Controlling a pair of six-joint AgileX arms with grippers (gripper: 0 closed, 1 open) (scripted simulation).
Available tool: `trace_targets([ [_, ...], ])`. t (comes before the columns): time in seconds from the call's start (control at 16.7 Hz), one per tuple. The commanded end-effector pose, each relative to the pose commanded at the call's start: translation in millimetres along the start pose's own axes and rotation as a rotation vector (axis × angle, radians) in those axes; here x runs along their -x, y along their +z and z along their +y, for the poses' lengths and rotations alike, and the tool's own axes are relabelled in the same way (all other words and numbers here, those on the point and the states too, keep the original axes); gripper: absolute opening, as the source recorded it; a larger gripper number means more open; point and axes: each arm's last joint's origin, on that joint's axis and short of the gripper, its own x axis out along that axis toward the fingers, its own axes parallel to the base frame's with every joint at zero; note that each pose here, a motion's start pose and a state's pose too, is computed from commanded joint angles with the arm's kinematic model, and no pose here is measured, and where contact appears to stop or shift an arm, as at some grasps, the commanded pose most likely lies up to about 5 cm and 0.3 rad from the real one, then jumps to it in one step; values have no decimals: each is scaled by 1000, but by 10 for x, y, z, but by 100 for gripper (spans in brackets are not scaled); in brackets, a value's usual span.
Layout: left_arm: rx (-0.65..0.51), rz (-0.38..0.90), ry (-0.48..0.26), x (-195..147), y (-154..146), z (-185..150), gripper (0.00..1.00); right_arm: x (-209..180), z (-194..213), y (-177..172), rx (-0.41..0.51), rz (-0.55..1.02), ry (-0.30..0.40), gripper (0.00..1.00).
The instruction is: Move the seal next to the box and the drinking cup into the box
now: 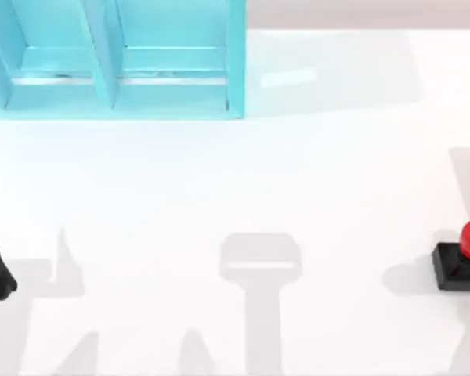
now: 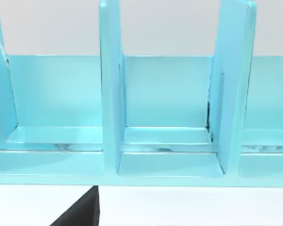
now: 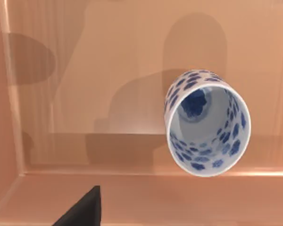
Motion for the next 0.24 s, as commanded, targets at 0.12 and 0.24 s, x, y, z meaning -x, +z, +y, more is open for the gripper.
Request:
trace_targets([
  [0.12, 0, 0, 0, 0, 0, 0, 100, 121, 10, -1, 2, 3, -6, 100],
  [0.24, 0, 0, 0, 0, 0, 0, 100, 156, 13, -1, 3, 4, -9, 100],
])
